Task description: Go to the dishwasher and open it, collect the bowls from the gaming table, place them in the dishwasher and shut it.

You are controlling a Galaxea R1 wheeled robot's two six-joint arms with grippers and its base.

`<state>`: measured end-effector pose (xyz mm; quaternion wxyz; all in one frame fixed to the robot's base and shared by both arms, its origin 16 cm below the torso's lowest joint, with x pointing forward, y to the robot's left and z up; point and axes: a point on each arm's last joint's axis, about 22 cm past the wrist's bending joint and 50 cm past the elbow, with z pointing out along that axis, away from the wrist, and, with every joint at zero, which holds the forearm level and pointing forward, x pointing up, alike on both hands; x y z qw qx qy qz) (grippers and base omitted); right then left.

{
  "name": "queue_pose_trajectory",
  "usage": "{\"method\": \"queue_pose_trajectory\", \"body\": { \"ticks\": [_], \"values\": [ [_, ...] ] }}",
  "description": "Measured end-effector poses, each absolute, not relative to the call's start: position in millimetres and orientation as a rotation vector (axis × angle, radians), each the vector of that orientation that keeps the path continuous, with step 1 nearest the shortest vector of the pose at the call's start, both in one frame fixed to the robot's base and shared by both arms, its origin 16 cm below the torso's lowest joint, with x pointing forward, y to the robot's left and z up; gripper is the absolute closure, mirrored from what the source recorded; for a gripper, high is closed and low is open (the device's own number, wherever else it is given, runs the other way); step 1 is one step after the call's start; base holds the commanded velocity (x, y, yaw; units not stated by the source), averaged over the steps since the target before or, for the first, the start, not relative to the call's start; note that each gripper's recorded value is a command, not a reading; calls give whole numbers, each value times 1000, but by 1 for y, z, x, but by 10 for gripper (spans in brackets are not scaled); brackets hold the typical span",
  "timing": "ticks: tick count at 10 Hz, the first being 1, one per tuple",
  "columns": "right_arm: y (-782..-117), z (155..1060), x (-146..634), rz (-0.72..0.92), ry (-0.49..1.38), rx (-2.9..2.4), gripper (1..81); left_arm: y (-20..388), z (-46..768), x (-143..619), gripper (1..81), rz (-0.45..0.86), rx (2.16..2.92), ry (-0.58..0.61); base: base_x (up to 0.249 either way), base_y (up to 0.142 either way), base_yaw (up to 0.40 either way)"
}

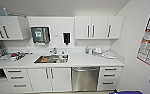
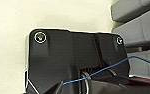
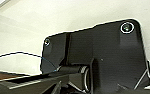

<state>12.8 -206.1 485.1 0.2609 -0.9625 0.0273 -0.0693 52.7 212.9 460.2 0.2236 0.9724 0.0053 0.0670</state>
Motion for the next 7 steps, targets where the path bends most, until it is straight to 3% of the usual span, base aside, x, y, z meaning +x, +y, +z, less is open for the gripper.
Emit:
{"method": "queue_pose_trajectory", "body": {
  "ticks": [7],
  "values": [
    [-209,484,12,-187,74,-2610,10,213,460,53,10,185,2684,15,149,68,0]
  ]
}}
